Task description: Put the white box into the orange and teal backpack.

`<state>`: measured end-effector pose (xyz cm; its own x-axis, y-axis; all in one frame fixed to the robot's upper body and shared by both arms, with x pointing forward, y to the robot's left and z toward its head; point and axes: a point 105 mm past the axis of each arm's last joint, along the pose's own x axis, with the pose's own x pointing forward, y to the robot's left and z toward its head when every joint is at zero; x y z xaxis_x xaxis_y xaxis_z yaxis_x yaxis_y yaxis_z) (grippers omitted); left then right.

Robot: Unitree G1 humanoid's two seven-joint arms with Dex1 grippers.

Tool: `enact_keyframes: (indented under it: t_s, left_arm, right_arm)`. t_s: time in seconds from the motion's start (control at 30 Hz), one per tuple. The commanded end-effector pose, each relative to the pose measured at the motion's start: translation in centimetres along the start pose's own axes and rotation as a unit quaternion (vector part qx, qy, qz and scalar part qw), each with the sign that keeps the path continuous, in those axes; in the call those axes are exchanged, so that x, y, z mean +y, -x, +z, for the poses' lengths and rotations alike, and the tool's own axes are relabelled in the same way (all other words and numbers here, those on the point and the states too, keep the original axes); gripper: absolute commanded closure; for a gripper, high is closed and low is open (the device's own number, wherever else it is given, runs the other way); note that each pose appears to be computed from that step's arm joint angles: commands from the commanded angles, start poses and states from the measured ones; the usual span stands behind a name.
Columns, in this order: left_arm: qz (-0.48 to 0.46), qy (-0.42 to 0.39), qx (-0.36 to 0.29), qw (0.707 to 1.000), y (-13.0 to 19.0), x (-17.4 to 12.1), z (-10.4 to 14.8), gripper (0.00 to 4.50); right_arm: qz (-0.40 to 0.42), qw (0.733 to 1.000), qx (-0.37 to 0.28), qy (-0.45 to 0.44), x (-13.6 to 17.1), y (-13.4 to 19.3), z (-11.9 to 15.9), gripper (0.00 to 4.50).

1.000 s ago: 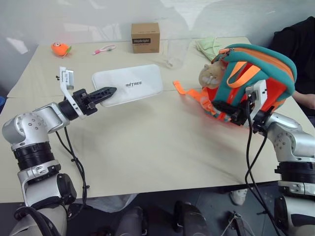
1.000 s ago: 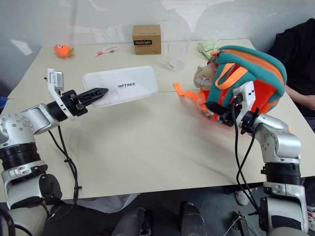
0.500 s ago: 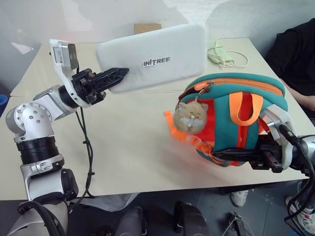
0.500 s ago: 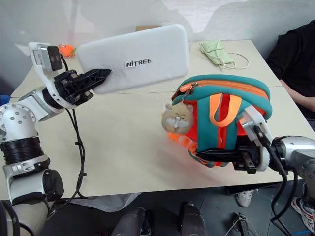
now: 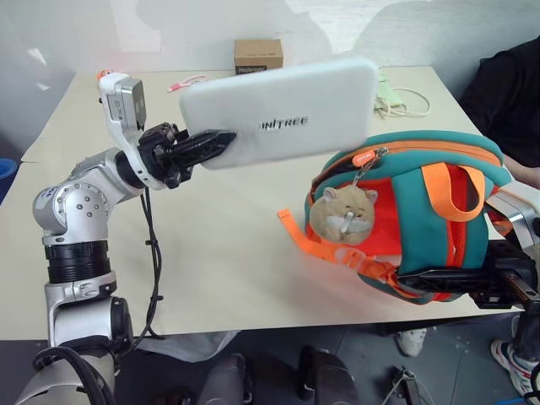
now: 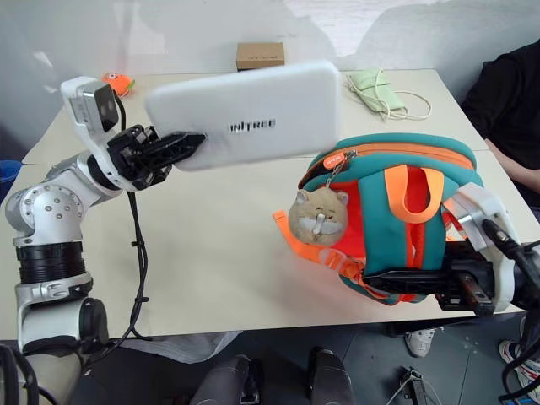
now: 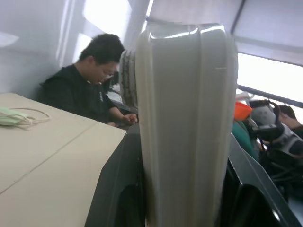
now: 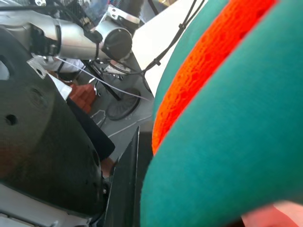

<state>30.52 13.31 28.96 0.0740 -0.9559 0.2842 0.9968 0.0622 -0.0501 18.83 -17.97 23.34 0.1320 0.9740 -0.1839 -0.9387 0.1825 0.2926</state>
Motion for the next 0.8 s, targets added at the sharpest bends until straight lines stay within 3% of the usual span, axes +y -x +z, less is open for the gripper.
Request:
enact_keyframes:
  t_s: [0.03,0.3,0.43,0.8]
  left_arm:
    - [-0.022,-0.042,0.039,0.998,-0.2,-0.7,-0.5,3.22]
    - [0.008,-0.144,0.086,0.986,-2.0,2.0,-2.1,3.22]
    - [0.001,-0.143,0.065,0.988,-2.1,2.1,-0.8,3.22]
    - [-0.009,-0.163,0.076,0.984,-2.3,2.6,-0.6,3.22]
  right_arm:
    - [-0.002,1.000,-0.011,0.022,0.2,0.1,1.1,4.47]
    - [0.005,1.000,-0.010,0.016,0.2,0.2,1.2,4.47]
    - [0.016,1.000,-0.004,0.010,0.8,0.2,1.0,4.47]
    - [0.051,0.999,0.006,0.010,2.8,-0.1,1.2,4.47]
